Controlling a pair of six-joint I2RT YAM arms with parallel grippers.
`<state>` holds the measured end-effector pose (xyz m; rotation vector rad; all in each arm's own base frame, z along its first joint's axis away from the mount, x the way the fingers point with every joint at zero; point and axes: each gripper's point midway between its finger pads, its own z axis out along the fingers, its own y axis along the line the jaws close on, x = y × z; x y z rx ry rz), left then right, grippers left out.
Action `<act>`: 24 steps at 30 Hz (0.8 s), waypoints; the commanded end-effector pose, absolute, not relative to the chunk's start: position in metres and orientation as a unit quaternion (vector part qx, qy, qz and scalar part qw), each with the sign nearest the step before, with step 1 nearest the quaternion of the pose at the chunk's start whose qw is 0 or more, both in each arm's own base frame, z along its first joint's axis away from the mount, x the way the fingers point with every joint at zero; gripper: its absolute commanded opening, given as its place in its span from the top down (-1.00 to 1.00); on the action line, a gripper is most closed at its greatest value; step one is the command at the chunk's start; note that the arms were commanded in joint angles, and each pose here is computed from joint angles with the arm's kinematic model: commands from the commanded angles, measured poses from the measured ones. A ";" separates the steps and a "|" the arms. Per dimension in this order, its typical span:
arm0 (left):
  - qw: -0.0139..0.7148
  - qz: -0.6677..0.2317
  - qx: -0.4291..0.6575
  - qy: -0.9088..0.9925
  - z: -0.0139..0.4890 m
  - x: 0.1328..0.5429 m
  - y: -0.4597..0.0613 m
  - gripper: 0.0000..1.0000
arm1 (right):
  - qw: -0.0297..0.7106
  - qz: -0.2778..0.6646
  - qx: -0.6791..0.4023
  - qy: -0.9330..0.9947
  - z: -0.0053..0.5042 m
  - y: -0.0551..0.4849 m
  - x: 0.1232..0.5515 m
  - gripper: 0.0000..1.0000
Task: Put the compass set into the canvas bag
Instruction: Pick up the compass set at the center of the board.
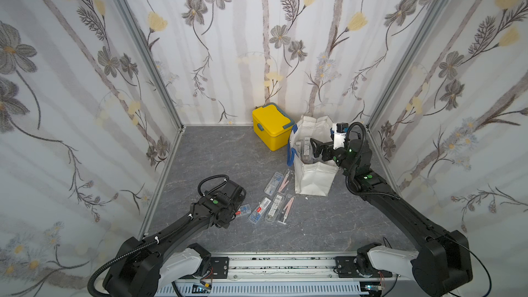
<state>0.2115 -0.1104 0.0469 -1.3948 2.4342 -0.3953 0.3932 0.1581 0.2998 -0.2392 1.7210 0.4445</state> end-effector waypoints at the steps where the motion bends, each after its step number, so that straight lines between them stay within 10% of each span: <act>1: 0.137 -0.136 -0.519 0.833 0.037 0.209 -0.113 -1.00 | 0.640 0.205 -0.108 0.732 0.312 0.162 0.395 -0.99; 24: 0.206 -0.117 -0.448 0.862 0.038 0.277 -0.117 -0.93 | 0.639 0.233 -0.115 0.724 0.317 0.170 0.391 -0.99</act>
